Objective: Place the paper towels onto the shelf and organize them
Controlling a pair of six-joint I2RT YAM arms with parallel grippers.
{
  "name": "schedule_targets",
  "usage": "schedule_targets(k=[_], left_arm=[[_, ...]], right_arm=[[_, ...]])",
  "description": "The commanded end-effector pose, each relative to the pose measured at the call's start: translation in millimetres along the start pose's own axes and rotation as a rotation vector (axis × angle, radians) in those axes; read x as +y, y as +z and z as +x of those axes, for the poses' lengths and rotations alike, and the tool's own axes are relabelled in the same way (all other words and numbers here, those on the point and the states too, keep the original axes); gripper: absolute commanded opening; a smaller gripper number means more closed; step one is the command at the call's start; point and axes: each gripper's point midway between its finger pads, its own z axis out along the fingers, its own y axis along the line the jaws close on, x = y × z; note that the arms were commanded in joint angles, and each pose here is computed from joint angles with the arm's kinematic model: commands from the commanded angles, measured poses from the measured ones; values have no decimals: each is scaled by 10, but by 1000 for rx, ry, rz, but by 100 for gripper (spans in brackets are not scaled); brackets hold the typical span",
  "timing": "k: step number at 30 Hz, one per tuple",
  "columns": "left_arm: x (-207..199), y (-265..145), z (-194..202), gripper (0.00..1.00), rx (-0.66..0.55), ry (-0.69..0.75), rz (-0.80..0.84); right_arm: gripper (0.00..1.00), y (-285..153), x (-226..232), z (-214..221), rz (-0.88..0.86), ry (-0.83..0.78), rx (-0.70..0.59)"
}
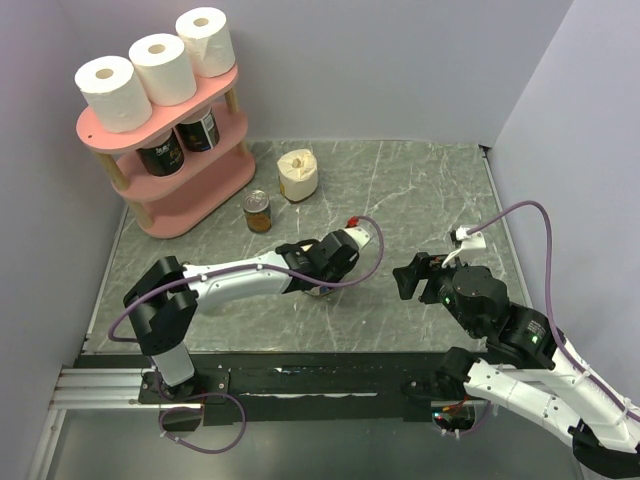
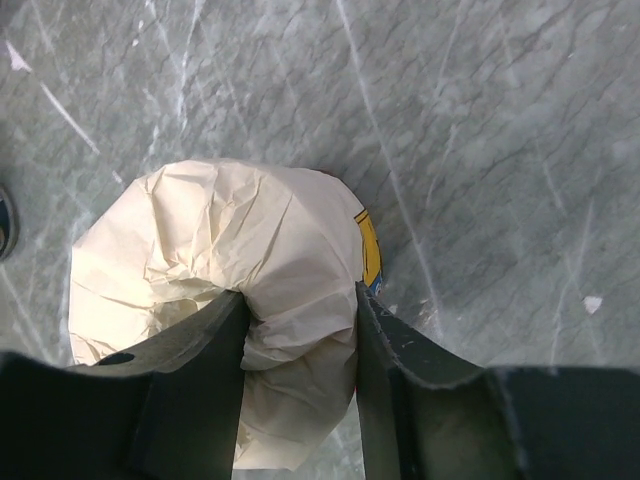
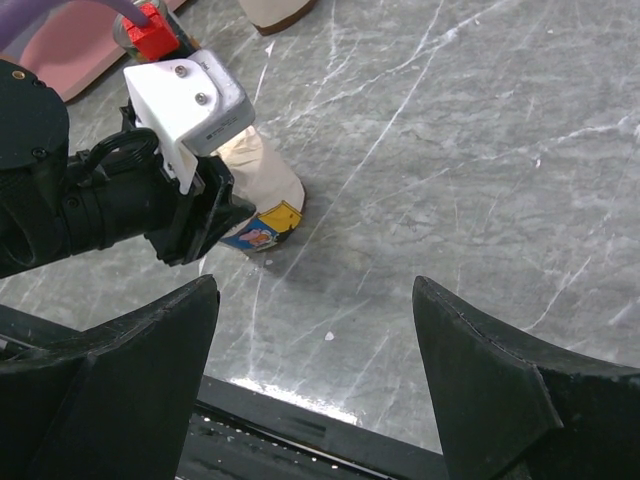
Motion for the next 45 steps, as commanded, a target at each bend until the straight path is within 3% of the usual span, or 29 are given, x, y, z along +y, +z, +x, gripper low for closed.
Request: schedule_targets(k=[1, 6, 14, 18, 24, 33, 45], left_arm=[[295, -333, -462, 37, -97, -23, -63], [736, -680, -791, 36, -159, -47, -131], [1876, -1079, -1029, 37, -197, -89, -316], [2484, -1178, -935, 38, -170, -137, -454], [3020, -1154, -649, 36, -103, -164, -579], [3305, -1185, -432, 36, -112, -206, -613], [3441, -909, 10, 37, -16, -198, -678]], right_arm=[[86, -6, 1, -116, 4, 22, -49], [86, -27, -19, -124, 8, 16, -51], [86, -45, 2, -169, -6, 16, -66], [86, -58, 0, -169, -9, 13, -66], [87, -122, -43, -182, -12, 7, -77], [87, -147, -64, -159, -16, 13, -78], [88, -151, 1, -249, -36, 2, -93]])
